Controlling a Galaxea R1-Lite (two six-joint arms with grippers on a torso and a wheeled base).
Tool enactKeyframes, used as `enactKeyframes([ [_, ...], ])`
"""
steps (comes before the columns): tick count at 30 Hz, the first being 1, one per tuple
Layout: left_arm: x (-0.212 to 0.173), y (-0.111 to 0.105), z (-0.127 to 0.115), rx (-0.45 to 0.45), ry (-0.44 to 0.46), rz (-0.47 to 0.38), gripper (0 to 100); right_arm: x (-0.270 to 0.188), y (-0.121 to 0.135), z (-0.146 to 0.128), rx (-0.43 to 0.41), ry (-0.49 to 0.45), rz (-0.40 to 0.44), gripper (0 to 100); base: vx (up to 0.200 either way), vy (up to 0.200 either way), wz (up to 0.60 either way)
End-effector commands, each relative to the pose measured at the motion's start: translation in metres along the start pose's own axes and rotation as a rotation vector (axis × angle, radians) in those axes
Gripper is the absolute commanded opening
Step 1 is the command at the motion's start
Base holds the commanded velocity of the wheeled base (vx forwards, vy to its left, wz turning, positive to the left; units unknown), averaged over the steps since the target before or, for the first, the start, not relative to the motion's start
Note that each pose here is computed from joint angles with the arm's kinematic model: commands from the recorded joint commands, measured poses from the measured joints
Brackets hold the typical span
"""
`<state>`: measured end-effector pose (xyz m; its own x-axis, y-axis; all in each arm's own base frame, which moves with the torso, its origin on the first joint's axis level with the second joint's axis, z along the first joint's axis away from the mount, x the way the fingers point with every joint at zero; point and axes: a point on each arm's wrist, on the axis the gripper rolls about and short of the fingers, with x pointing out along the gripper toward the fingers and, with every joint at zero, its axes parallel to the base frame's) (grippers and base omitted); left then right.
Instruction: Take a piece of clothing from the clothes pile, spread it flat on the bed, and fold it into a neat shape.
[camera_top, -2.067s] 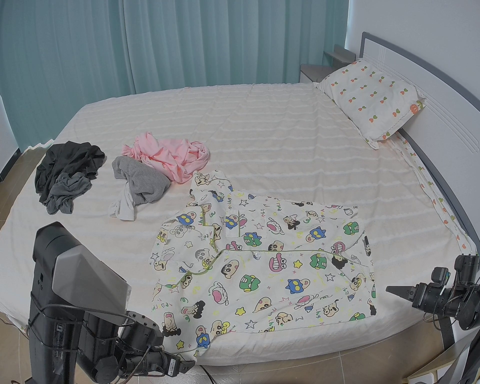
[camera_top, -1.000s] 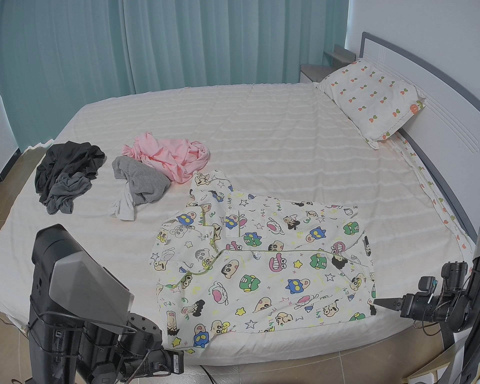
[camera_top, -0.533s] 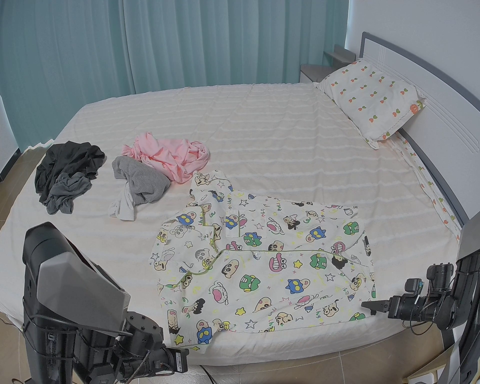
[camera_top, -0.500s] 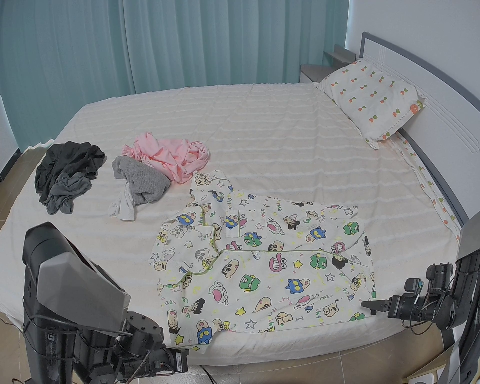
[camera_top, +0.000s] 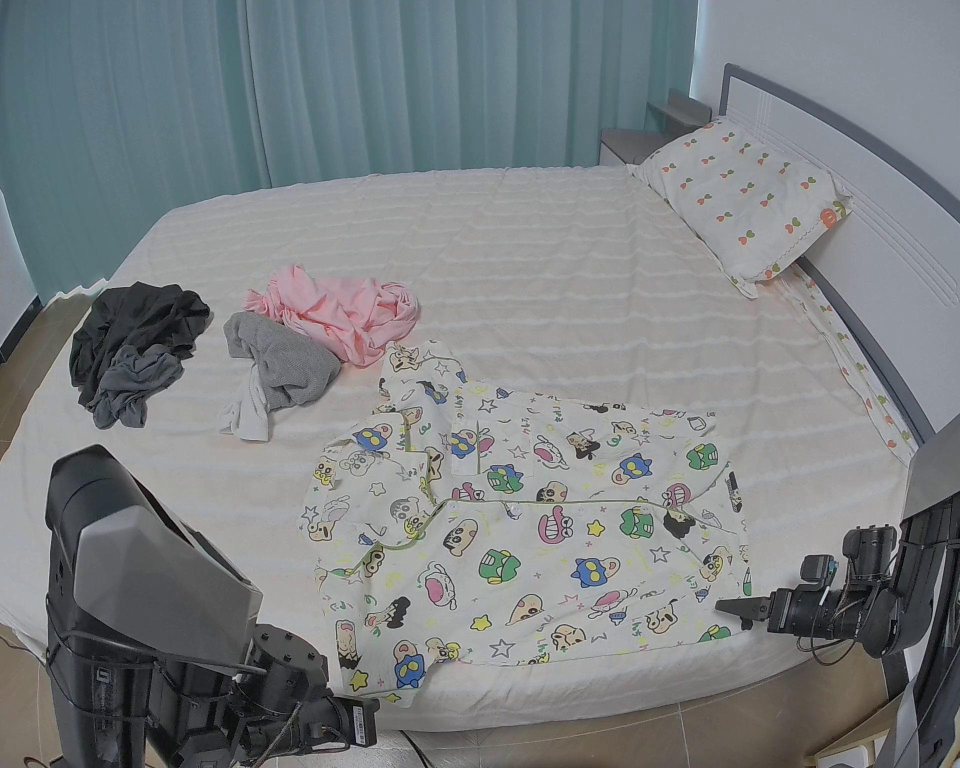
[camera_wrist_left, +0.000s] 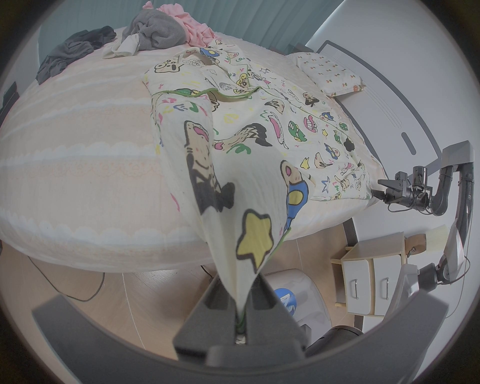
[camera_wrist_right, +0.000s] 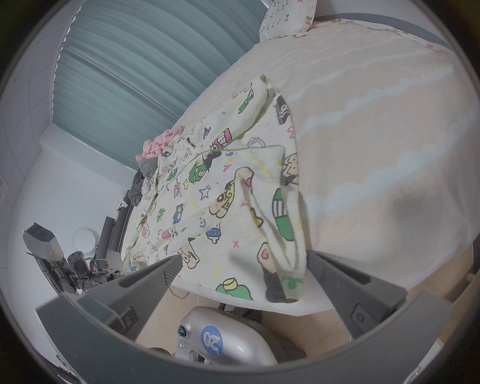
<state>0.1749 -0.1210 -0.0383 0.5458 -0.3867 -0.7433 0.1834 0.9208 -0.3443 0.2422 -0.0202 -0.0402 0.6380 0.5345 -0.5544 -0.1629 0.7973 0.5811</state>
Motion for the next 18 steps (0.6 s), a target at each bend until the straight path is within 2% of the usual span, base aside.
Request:
enactKeyframes([
  [1, -0.003, 0.002, -0.003, -0.001, 0.017, 0.010, 0, 0.007, 0.006, -0.004, -0.017, 0.029, 0.022, 100, 0.000, 0.000, 0.00],
  [4, -0.003, 0.002, -0.003, -0.002, 0.017, 0.010, 0, 0.012, 0.012, -0.005, -0.035, 0.044, 0.041, 100, 0.000, 0.000, 0.00],
  [5, -0.003, 0.002, -0.003, -0.004, 0.017, 0.010, 0, 0.014, 0.014, -0.005, -0.044, 0.052, 0.051, 0, 0.000, 0.000, 0.00],
  [14, -0.003, 0.002, -0.003, -0.050, 0.015, 0.010, 0, 0.011, 0.011, -0.007, -0.031, 0.049, 0.039, 0, 0.000, 0.000, 0.00],
  [18, -0.004, 0.001, -0.002, -0.115, 0.010, 0.006, 0, -0.001, 0.007, -0.011, -0.006, 0.046, 0.014, 0, 0.000, 0.000, 0.00],
])
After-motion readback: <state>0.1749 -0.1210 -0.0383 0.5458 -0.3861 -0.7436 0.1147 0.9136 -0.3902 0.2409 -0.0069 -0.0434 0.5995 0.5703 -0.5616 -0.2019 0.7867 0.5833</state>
